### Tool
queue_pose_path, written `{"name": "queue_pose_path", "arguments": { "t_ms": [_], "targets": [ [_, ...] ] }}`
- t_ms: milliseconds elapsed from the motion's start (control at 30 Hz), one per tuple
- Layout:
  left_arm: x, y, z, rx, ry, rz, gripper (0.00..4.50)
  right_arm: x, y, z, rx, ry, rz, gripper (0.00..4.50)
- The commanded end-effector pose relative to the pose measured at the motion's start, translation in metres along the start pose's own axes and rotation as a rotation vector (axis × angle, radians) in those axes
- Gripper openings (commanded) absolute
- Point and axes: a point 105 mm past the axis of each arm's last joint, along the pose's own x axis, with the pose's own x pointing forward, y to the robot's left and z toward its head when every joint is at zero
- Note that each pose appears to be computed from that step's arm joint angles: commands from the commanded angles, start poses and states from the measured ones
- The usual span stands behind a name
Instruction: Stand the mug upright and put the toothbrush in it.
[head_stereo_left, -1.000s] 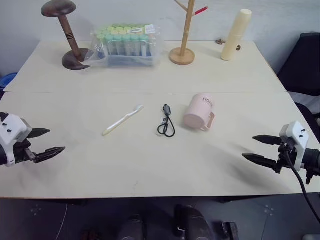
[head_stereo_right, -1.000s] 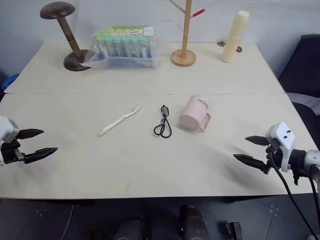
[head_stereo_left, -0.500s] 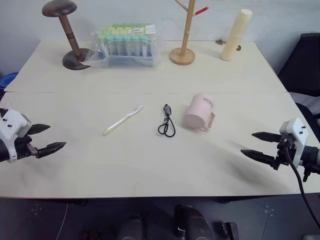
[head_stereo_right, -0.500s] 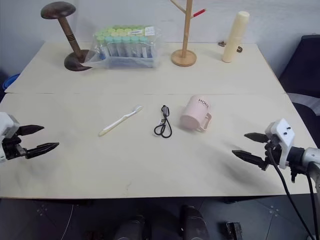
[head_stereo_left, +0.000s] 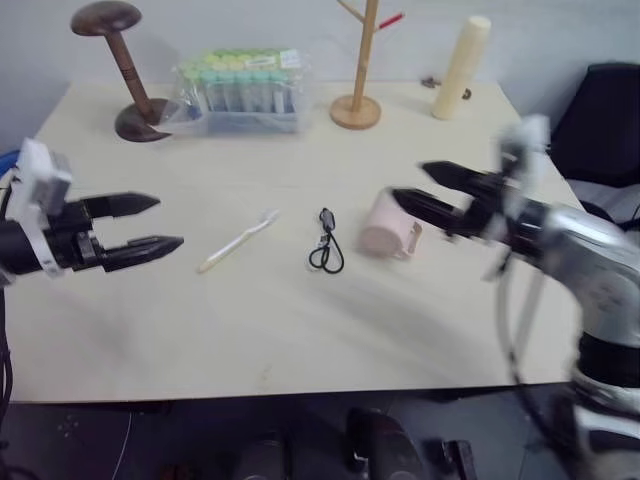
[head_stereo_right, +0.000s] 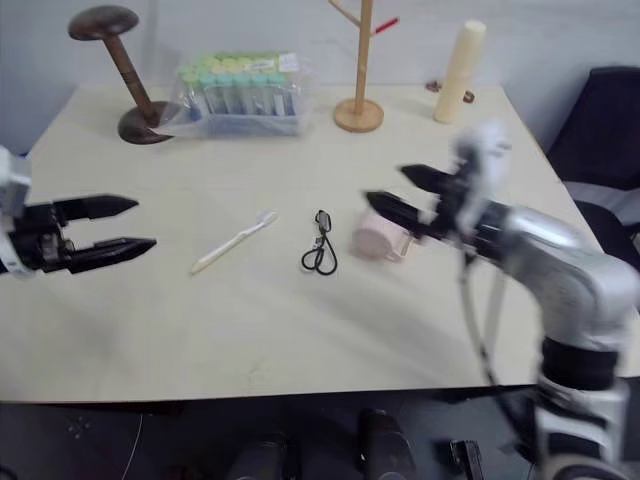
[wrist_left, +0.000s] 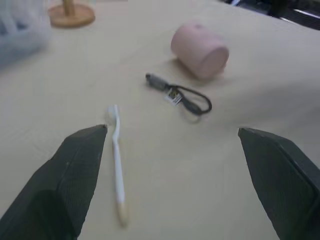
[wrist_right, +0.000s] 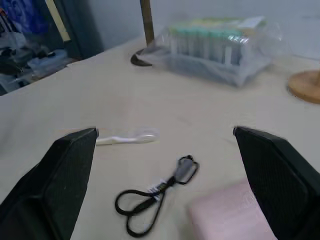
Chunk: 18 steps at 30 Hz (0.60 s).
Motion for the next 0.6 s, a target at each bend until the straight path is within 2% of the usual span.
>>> {"name": "queue_pose_path", "arguments": {
  "t_ms": [33,167,300,467,600],
  "targets": [
    [0.000,-0.006,0.008,0.043,0.038,-0.075,4.47,0.036,-0.017,-0.013,-0.042,0.090,-0.194,4.50],
    [0.004,-0.006,0.005,0.090,0.095,-0.120,4.47,0.075,-0.027,-0.035,-0.052,0.191,-0.280,4.50],
    [0.008,-0.006,0.003,0.122,0.115,-0.146,4.47,0.093,-0.031,-0.064,-0.042,0.292,-0.307,4.50],
    [0.013,-0.007,0.003,0.130,0.096,-0.157,4.47,0.117,-0.002,-0.079,0.026,0.322,-0.184,4.50],
    [0.018,-0.008,0.001,0.136,0.091,-0.167,4.47,0.126,0.005,-0.096,0.037,0.366,-0.173,4.50]
  ]
}}
